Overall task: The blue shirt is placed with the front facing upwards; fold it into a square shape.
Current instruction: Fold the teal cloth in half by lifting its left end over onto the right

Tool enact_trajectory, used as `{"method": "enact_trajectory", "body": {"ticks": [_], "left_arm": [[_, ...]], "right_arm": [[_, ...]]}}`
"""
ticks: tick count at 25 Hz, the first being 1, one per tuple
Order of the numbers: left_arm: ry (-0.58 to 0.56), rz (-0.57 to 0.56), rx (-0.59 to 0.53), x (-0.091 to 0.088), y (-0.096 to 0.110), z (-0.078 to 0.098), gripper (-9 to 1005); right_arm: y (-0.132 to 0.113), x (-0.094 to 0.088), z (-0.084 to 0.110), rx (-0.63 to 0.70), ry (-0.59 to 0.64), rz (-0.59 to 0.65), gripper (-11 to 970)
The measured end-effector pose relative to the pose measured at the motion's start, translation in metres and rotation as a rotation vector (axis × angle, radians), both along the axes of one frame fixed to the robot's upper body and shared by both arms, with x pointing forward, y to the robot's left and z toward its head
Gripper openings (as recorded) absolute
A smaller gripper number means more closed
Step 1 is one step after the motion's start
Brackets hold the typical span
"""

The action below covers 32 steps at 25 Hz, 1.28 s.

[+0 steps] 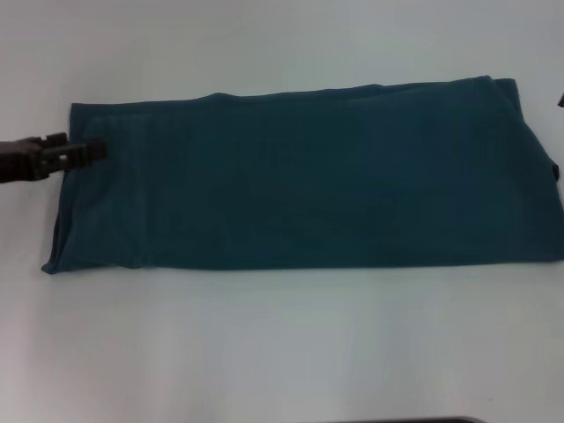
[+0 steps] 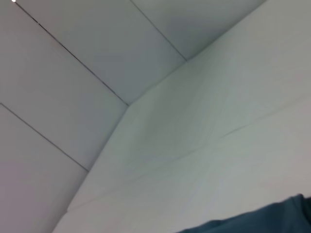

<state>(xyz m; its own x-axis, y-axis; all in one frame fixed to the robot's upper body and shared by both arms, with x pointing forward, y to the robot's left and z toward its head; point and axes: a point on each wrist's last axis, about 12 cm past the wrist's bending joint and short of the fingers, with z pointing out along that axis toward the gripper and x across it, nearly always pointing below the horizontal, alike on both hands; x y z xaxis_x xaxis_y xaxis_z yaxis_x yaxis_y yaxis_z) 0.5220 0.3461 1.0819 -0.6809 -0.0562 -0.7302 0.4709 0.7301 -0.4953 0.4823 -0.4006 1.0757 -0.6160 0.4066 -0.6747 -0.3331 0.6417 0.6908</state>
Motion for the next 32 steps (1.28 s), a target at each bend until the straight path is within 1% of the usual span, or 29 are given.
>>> {"method": "enact_trajectory", "body": {"ticks": [6,12,21,28,32], "left_arm": [[0.024,-0.017,-0.022,-0.003,-0.013,-0.017,937],[0.042,-0.044,-0.018,-0.004,-0.021,-0.023,936],[0.087,-0.078,0.050,-0.001,-0.033,-0.037,937],[0.085,-0.083,0.061,0.001,-0.035,-0.037,937],[0.063,-0.088,0.051,0.003,-0.034,-0.031,936]], "right_arm": [[0.011,0.007,-0.001,0.019,-0.050,0.007,850],[0.017,0.013,-0.003,-0.008,-0.032,0.038,849],[0.020,0.017,-0.004,-0.016,-0.026,0.050,847],[0.020,0.017,-0.003,-0.015,-0.028,0.054,846],[0.020,0.018,-0.003,-0.016,-0.029,0.052,778]]}}
